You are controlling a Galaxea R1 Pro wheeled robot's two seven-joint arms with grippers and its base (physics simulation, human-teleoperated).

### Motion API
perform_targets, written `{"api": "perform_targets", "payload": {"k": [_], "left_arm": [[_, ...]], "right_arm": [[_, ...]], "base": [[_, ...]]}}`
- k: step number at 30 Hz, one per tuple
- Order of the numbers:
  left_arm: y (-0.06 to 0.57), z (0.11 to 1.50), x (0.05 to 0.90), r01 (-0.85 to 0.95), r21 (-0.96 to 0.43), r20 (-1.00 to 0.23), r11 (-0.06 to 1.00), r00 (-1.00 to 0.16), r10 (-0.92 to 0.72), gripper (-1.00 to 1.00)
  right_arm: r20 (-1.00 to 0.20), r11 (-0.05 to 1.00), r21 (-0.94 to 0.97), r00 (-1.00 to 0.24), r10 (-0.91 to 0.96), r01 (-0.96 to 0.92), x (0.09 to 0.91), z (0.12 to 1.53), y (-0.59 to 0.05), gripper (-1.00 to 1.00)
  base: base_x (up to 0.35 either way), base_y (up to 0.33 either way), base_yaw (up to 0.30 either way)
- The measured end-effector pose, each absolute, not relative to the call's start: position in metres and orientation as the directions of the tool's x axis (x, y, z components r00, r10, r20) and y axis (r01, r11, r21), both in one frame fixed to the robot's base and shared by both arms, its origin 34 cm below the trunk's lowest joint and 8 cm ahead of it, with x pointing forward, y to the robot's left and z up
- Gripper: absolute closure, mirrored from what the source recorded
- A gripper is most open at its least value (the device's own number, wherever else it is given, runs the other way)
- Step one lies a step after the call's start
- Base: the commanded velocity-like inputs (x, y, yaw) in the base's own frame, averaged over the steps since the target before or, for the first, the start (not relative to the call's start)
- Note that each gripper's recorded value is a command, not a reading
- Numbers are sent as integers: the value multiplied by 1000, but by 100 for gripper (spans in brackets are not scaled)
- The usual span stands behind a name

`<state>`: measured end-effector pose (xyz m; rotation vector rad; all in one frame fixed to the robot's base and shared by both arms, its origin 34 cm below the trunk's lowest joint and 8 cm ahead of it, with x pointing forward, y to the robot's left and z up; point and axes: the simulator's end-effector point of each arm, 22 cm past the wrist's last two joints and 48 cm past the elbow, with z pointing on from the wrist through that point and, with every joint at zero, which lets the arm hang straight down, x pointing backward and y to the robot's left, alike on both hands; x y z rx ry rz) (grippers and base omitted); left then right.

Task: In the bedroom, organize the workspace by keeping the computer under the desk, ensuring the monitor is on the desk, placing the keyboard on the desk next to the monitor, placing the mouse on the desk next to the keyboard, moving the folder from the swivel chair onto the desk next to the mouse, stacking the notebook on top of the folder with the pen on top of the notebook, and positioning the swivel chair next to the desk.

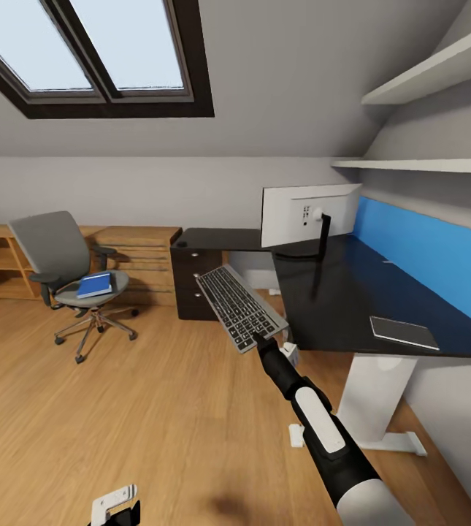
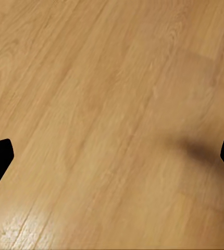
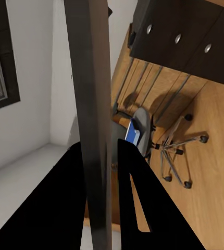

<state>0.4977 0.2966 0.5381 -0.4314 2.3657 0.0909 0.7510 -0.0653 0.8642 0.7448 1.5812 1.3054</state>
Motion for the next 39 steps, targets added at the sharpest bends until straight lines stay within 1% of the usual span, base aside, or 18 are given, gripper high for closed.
{"api": "perform_targets", "payload": {"k": [30,32,34,39], "left_arm": [[297,592,501,-334,-55,-672,941,-684,-282,-100],[297,595,502,-334,-55,-672,941,-684,-282,-100],[297,599,502,-334,-54,-672,941,-685,-282,-100],[297,607,502,-334,-54,-672,941,-685,-282,-100]], "right_arm": [[-266,248,964,-399,878,-96,754,914,-61,100],[-256,238,967,-401,880,-95,753,919,-58,100],[-222,205,975,-402,888,-87,753,924,-57,100],[-208,190,978,-401,892,-83,754,933,-57,100]], "base": [[327,116,0],[330,130,0],[330,130,0],[330,130,0]]}}
